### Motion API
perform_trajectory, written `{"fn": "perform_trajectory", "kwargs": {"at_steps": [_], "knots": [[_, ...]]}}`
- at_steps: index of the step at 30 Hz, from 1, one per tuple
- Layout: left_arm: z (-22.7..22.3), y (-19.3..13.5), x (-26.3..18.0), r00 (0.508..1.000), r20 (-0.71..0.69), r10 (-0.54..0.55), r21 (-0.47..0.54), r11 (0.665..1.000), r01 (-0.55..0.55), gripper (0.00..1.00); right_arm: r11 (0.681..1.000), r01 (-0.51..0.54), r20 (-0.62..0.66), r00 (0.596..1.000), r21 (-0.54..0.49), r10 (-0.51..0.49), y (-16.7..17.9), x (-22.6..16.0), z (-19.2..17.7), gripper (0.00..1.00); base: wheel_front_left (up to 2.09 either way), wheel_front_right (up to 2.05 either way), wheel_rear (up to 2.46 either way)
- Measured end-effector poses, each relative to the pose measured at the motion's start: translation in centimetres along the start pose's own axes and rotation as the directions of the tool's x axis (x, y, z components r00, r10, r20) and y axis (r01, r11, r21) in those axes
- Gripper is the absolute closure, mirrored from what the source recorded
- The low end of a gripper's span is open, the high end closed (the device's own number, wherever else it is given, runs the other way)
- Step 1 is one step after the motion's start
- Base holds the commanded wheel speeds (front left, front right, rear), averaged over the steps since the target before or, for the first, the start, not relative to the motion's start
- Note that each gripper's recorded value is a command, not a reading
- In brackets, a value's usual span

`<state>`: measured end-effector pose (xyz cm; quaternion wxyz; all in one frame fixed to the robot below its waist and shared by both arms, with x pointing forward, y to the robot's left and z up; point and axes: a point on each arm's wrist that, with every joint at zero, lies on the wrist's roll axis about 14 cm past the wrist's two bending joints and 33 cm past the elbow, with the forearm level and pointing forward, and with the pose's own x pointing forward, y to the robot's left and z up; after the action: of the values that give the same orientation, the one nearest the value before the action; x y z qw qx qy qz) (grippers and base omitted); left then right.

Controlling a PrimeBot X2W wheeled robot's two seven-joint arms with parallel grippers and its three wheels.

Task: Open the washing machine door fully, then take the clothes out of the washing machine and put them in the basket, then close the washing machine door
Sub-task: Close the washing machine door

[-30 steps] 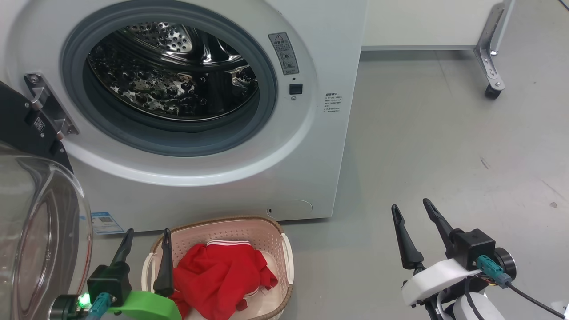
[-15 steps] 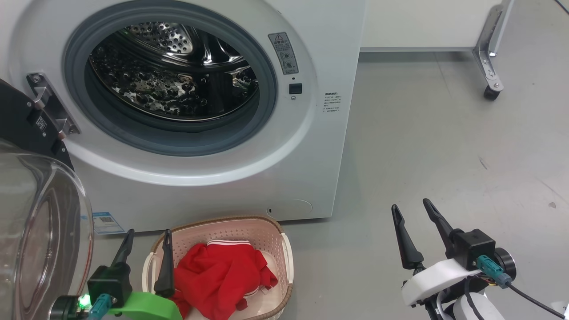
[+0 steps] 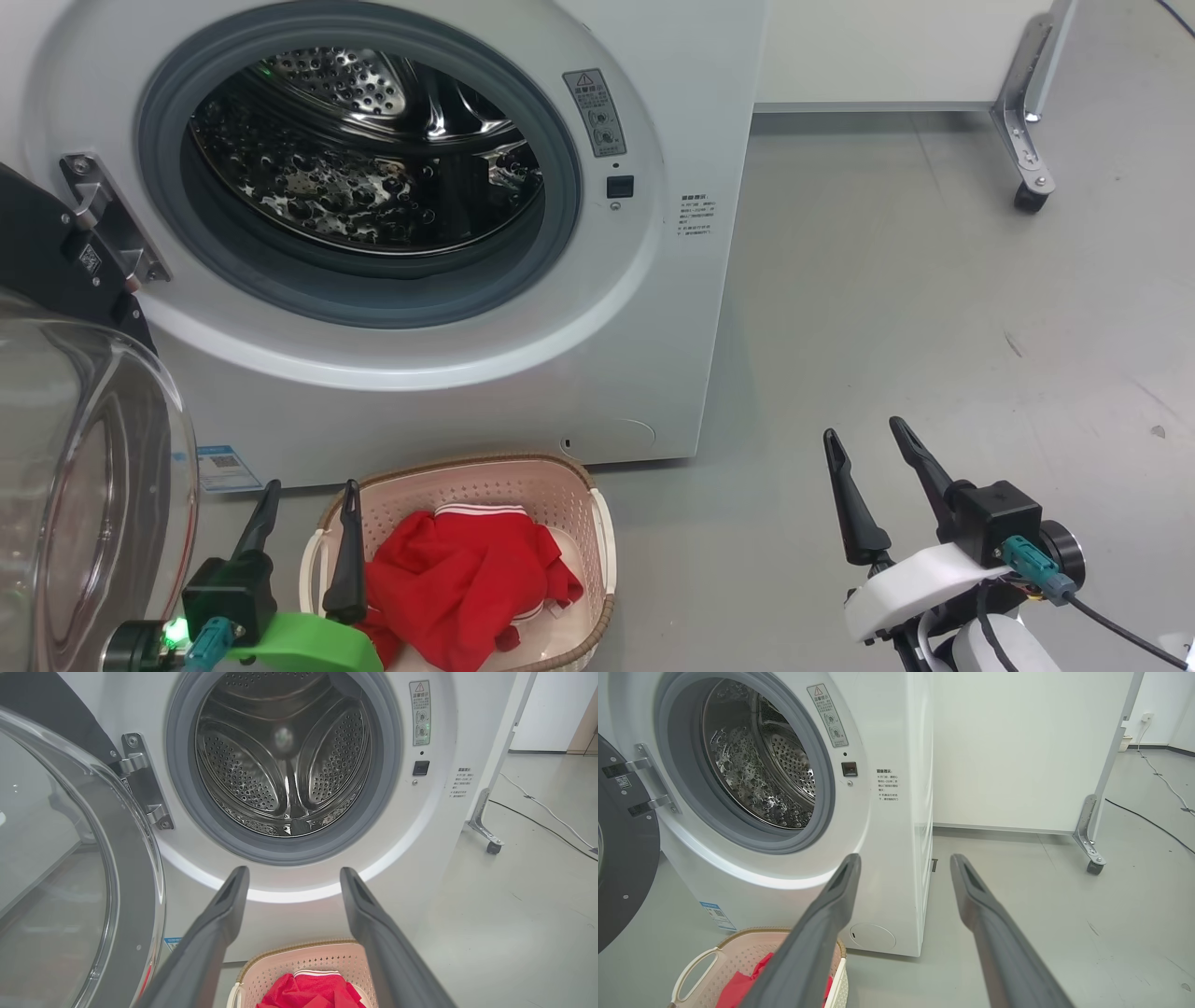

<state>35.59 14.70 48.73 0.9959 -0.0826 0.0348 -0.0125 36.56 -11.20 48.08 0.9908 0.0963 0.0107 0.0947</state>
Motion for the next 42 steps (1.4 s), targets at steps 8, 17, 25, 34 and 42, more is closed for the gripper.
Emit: {"fn": "perform_trajectory", "kwargs": {"at_steps": [8,17,25,34,42], "knots": [[0.44,-0.06,-0.14,1.0,0.012,-0.001,0.003,1.0,0.001,0.0,1.0,-0.002,0.007,1.0,0.0,0.002,0.09,-0.04,0.24,0.0,-0.57,0.57,0.0],[-0.02,-0.63,-0.67,1.0,-0.009,-0.018,0.002,1.0,0.018,0.0,1.0,0.0,0.007,1.0,0.002,0.0,0.15,-0.3,0.2,0.0,-0.74,0.74,0.0],[0.14,-0.67,-0.69,1.0,-0.004,-0.021,0.002,1.0,0.021,0.0,1.0,0.004,-0.004,1.0,0.005,-0.004,0.08,-0.6,-0.18,0.0,-0.41,0.41,0.0],[0.31,-0.66,-0.74,1.0,0.001,-0.021,0.003,1.0,0.021,0.0,1.0,0.005,-0.001,1.0,0.004,-0.005,0.07,-0.61,-0.1,0.0,-0.08,0.08,0.0],[0.45,-0.62,-0.82,1.0,0.005,-0.02,0.002,1.0,0.02,0.0,1.0,0.005,0.0,1.0,0.004,-0.005,0.06,-0.58,-0.07,0.0,0.0,0.0,0.0]]}}
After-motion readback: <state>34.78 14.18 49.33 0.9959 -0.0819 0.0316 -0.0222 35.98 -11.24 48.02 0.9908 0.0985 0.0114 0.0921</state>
